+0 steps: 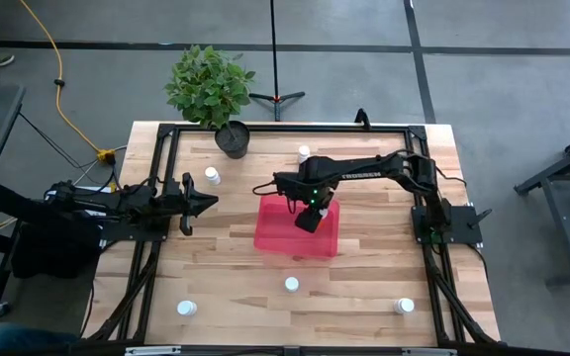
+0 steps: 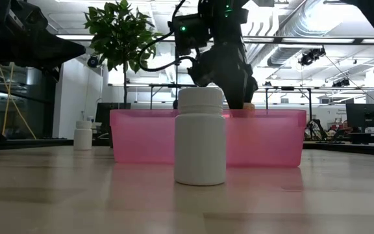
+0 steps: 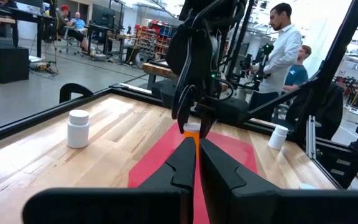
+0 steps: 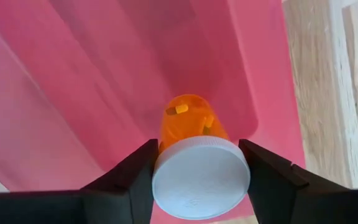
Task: Pick and place pill bottles into a basket
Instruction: Put the orange medicine bottle into the bin, then put the white medicine bottle into the bin
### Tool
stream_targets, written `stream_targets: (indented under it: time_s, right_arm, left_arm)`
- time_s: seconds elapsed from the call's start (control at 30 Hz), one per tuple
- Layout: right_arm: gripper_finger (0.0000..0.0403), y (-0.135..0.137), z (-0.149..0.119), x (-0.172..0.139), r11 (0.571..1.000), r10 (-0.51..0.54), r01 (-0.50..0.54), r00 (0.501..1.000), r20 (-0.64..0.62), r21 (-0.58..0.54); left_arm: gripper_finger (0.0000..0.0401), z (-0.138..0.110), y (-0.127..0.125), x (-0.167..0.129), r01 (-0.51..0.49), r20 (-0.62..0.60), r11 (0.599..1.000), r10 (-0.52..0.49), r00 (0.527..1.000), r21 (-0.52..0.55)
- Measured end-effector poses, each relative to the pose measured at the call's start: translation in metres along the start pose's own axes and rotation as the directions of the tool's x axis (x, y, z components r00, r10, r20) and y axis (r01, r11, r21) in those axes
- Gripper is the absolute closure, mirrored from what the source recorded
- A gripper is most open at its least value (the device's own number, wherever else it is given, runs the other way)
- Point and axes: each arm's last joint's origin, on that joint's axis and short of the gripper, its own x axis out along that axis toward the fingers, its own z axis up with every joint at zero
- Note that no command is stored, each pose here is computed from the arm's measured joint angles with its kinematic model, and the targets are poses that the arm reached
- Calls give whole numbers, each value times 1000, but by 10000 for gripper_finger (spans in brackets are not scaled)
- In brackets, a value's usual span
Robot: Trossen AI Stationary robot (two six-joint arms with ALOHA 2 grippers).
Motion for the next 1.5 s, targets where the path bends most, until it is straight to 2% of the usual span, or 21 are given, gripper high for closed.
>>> stream_targets:
  time_s: [0.1, 0.3, 0.6, 0.67, 0.87, 1.0, 1.5]
  right_arm:
    - [211, 0, 1, 0, 1000, 2, -2, 1000, 8, -1]
    - [176, 2, 3, 6, 1000, -14, 14, 1000, 9, 7]
    - [209, 7, 5, 13, 1000, -27, 27, 1000, 0, -9]
    - [198, 7, 4, 13, 999, -37, 37, 999, -2, -6]
    - [129, 6, 4, 15, 999, -49, 49, 999, -7, 3]
    - [102, 6, 3, 15, 999, -51, 51, 999, -14, 14]
    - [96, 7, 3, 10, 999, -32, 33, 999, -13, 18]
  left_arm:
    - [343, 0, 0, 0, 0, 0, 1000, 0, 1000, 0]
    - [343, 0, 0, 0, -1, 0, 1000, 1, 1000, 0]
    - [343, 0, 0, 0, -3, 0, 1000, 3, 1000, 0]
    - [343, 0, 0, 0, -3, 0, 1000, 3, 1000, 0]
    - [343, 0, 0, 0, -6, 1, 1000, 6, 1000, 0]
    - [343, 0, 0, 0, -6, 1, 1000, 6, 1000, 0]
    - [343, 0, 0, 0, -5, 1, 1000, 5, 1000, 0]
